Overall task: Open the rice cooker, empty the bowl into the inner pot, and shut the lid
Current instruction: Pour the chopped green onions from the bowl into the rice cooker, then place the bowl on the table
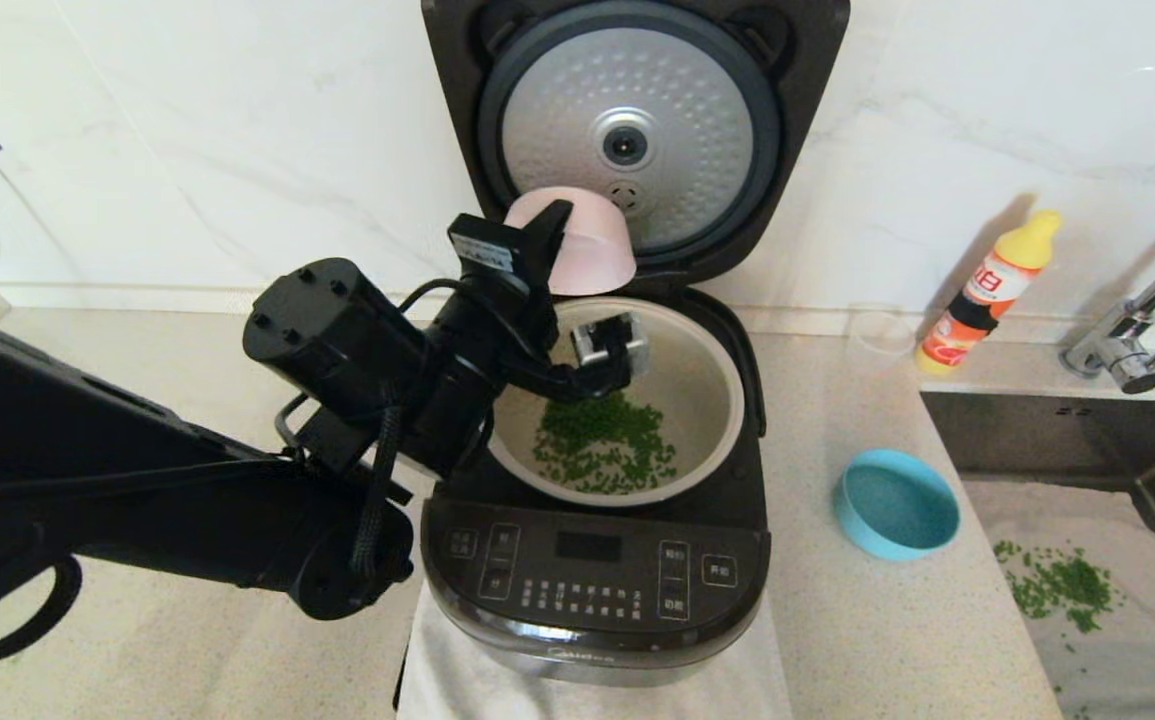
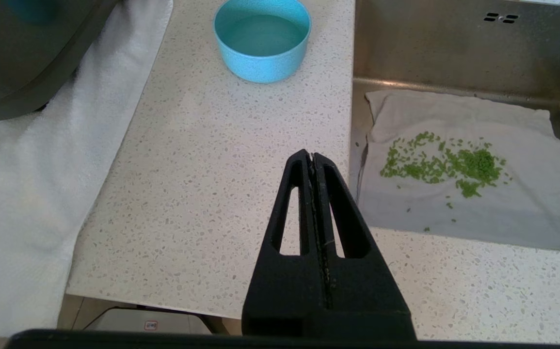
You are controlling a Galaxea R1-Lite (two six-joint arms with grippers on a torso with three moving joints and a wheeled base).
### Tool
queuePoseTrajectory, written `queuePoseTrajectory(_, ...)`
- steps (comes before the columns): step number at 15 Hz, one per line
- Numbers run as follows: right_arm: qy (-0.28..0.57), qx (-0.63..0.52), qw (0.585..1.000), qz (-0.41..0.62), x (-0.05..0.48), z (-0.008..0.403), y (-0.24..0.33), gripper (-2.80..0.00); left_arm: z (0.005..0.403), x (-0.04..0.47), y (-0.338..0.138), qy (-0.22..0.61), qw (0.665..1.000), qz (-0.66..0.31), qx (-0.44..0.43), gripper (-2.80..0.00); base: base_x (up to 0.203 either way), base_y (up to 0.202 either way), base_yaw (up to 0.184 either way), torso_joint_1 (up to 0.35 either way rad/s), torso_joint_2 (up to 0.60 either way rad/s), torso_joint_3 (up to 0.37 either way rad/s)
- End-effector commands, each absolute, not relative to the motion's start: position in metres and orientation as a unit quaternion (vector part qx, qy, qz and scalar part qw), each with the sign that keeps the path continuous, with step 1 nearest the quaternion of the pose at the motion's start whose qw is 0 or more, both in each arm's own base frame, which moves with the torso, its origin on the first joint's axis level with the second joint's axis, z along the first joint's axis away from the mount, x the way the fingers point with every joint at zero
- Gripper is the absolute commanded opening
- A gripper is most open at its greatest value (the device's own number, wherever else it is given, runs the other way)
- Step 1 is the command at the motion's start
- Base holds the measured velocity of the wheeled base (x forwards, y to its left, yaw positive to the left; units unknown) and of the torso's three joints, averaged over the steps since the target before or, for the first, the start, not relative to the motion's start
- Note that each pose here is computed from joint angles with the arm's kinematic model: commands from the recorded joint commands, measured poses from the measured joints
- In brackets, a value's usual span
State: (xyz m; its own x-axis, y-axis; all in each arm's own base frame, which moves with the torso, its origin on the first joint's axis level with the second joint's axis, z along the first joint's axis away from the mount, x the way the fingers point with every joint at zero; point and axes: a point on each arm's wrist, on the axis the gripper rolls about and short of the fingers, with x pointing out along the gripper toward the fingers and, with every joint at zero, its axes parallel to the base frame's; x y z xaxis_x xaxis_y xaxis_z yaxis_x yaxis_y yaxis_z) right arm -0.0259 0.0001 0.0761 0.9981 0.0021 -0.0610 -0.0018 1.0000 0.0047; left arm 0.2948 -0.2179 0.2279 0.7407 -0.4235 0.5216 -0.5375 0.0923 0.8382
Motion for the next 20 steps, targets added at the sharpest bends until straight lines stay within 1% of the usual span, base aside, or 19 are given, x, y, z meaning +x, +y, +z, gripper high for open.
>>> queuePoseTrajectory(1,0.031,0.002,1.000,0.001,-0.026,0.076,0.000,-2.80,0.236,0.283,-0.222,-0.373,0.647,0.047,0.664,-2.80,0.000,0.000,0.000,0.000,0.00,0.000)
queuePoseTrajectory(4,0.031,0.002,1.000,0.001,-0.026,0.076,0.000,-2.80,0.230,0.281,-0.225,-0.370,0.645,0.035,0.667,-2.80,0.000,0.000,0.000,0.000,0.00,0.000)
queuePoseTrajectory(7,0.031,0.002,1.000,0.001,-0.026,0.076,0.000,-2.80,0.235,0.279,-0.223,-0.371,0.658,0.036,0.655,-2.80,0.000,0.000,0.000,0.000,0.00,0.000)
queuePoseTrajectory(10,0.031,0.002,1.000,0.001,-0.026,0.076,0.000,-2.80,0.238,0.270,-0.214,-0.315,0.699,0.061,0.639,-2.80,0.000,0.000,0.000,0.000,0.00,0.000)
queuePoseTrajectory(12,0.031,0.002,1.000,0.001,-0.026,0.076,0.000,-2.80,0.241,0.258,-0.203,-0.285,0.714,0.075,0.635,-2.80,0.000,0.000,0.000,0.000,0.00,0.000)
queuePoseTrajectory(15,0.031,0.002,1.000,0.001,-0.026,0.076,0.000,-2.80,0.246,0.236,-0.184,-0.267,0.732,0.071,0.623,-2.80,0.000,0.000,0.000,0.000,0.00,0.000)
queuePoseTrajectory(17,0.031,0.002,1.000,0.001,-0.026,0.076,0.000,-2.80,0.248,0.225,-0.173,-0.231,0.760,0.079,0.603,-2.80,0.000,0.000,0.000,0.000,0.00,0.000)
queuePoseTrajectory(20,0.031,0.002,1.000,0.001,-0.026,0.076,0.000,-2.80,0.255,0.214,-0.161,-0.210,0.789,0.098,0.569,-2.80,0.000,0.000,0.000,0.000,0.00,0.000)
